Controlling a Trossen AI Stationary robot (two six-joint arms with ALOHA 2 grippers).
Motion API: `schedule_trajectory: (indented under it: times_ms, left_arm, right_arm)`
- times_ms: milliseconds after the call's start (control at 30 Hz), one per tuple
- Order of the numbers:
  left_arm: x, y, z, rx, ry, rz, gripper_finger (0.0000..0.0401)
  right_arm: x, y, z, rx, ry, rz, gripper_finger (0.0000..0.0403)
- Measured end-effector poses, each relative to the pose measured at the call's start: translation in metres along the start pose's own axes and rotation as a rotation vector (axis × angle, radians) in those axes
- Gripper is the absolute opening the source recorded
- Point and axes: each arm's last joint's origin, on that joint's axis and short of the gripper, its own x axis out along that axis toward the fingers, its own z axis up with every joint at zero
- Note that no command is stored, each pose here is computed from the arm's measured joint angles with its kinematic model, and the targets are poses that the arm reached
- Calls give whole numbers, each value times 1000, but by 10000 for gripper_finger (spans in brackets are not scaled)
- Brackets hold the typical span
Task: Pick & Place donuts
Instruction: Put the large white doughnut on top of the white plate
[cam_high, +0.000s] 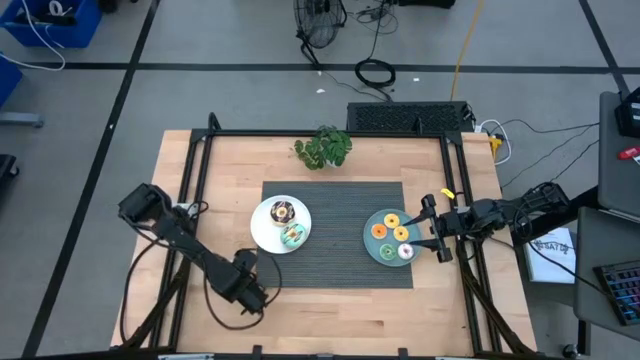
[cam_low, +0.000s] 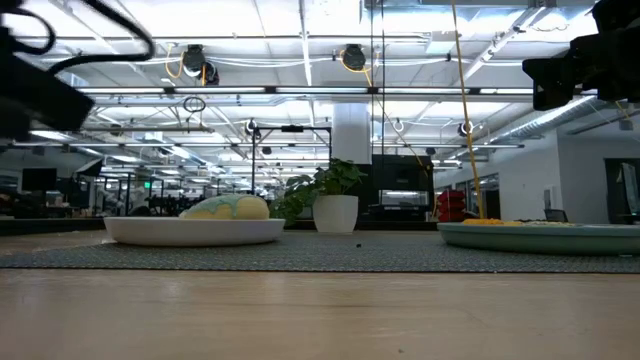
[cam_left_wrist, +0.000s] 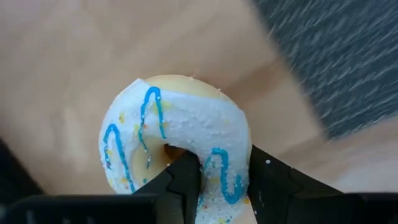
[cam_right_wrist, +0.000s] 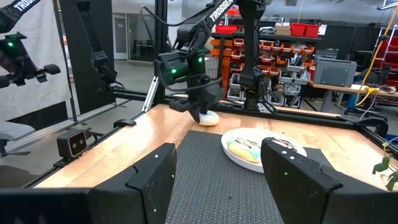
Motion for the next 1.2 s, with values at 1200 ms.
schedule_trajectory:
  times_ms: [1200]
  left_arm:
    - [-46,17,131,117,-317,-281,117]
  right_arm:
    - [0,0,0,0,1,0,222]
